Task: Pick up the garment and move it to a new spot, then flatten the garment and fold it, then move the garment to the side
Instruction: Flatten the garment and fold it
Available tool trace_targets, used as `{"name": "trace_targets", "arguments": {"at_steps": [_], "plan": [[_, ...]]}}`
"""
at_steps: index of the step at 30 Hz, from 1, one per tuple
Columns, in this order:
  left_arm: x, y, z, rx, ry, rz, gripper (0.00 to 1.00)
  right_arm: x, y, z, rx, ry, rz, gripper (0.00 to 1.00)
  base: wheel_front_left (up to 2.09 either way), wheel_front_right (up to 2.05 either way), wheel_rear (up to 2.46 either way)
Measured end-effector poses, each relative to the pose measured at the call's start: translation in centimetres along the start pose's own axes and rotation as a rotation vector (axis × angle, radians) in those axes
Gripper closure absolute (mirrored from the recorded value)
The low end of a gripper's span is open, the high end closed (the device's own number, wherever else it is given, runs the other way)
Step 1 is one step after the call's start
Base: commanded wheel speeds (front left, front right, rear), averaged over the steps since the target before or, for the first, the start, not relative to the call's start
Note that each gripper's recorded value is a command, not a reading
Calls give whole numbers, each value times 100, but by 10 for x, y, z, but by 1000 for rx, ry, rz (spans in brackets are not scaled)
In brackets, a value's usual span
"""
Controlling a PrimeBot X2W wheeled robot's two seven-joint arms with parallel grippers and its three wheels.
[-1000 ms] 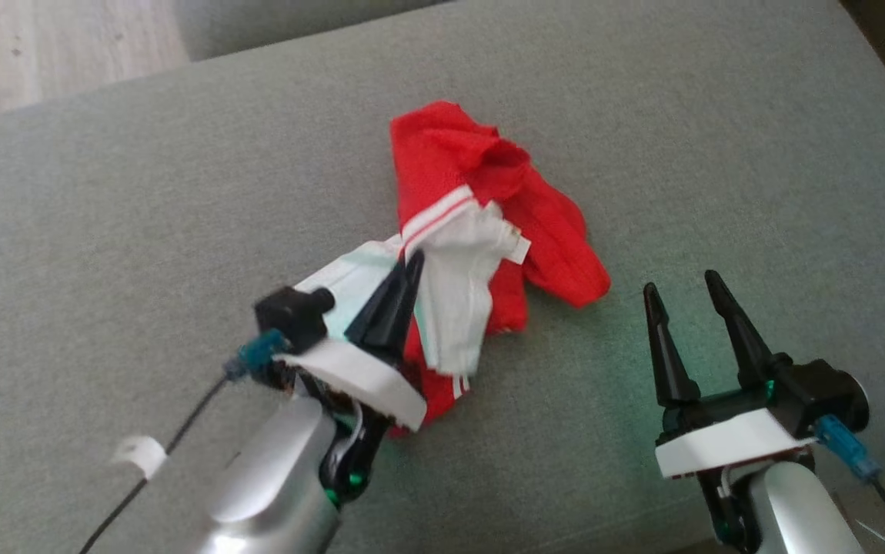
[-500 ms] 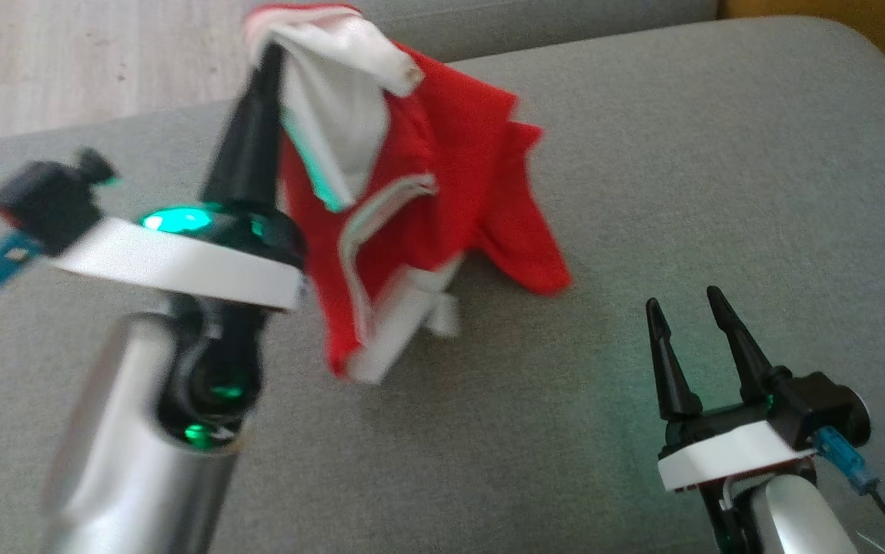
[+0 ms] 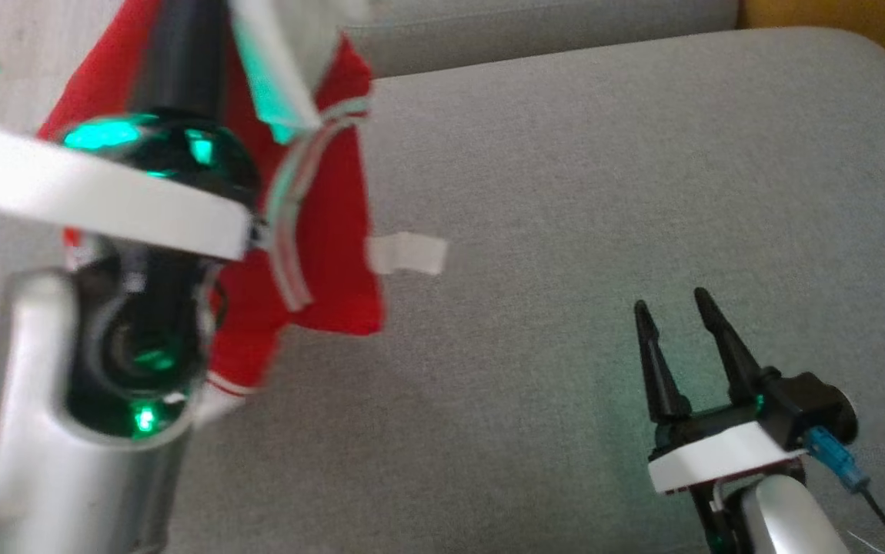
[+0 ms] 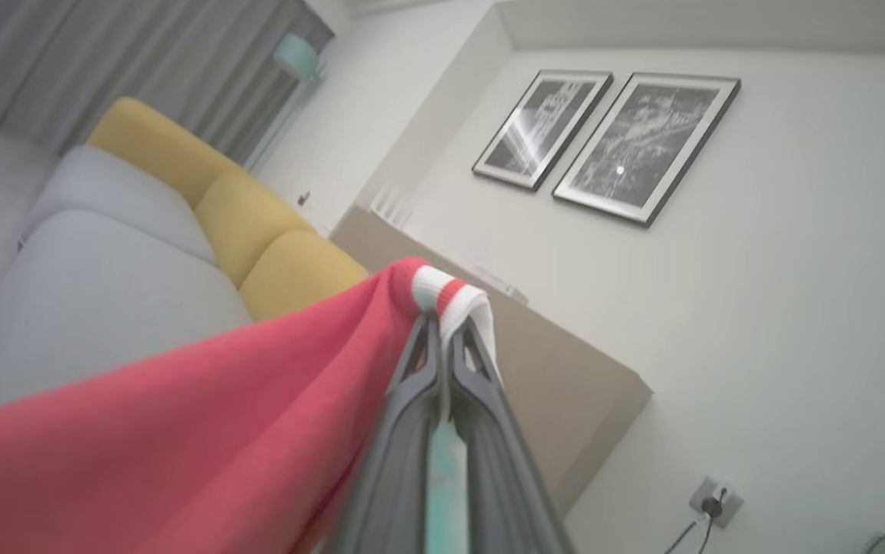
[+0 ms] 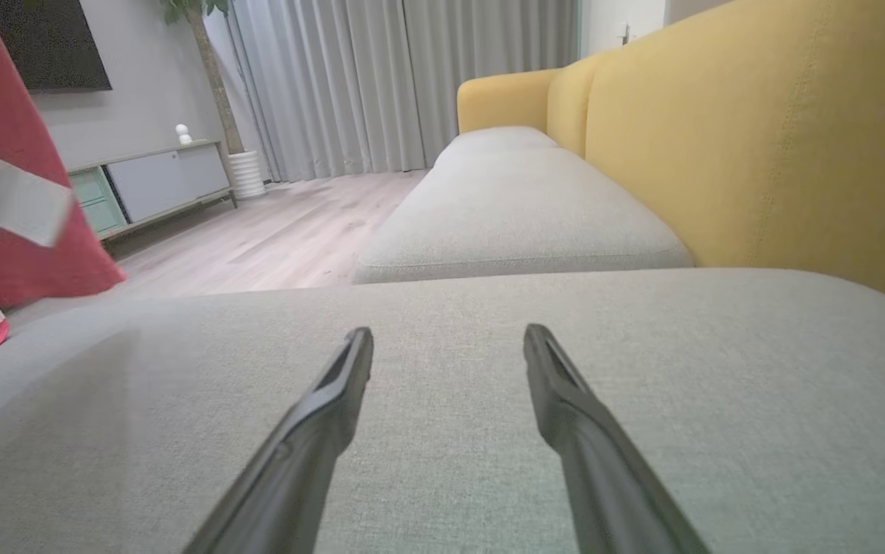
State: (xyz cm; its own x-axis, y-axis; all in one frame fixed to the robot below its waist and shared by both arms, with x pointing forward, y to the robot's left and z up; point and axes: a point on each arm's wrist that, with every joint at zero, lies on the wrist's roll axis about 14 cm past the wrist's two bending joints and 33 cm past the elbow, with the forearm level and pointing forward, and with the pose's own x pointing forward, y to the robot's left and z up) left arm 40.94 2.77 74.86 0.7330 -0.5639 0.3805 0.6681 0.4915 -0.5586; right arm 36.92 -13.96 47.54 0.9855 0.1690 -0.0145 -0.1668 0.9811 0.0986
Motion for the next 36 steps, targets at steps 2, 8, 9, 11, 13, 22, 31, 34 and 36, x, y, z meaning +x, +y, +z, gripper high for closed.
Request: {"name": "trace_targets", "arguments": {"at_steps": [2,8,9,11,13,22,31,34,36], "plan": [[7,2,-29,-28,89,0,100,0,-1,-1,9,2,-4,0,0,0,0],[22,9,-114,-108,330,11,100,8,-7,13,24,-38,-20,0,0,0,0],[23,12,-132,-105,379,14,100,10,-10,17,26,-52,-25,0,0,0,0],[25,16,-164,-125,477,14,100,12,-15,26,32,-77,-39,0,0,0,0],[30,13,-190,-132,547,-8,100,10,-22,31,38,-90,-59,0,0,0,0],[82,-8,-237,-260,603,-85,100,-17,-58,30,52,-80,-196,0,0,0,0],[88,53,-264,-48,574,11,0,-27,-72,28,47,-71,-248,0,0,0,0],[78,73,-256,67,566,-2,0,-27,-69,27,51,-69,-241,0,0,0,0],[63,77,-254,121,571,-27,0,-26,-66,24,46,-61,-229,0,0,0,0]]}}
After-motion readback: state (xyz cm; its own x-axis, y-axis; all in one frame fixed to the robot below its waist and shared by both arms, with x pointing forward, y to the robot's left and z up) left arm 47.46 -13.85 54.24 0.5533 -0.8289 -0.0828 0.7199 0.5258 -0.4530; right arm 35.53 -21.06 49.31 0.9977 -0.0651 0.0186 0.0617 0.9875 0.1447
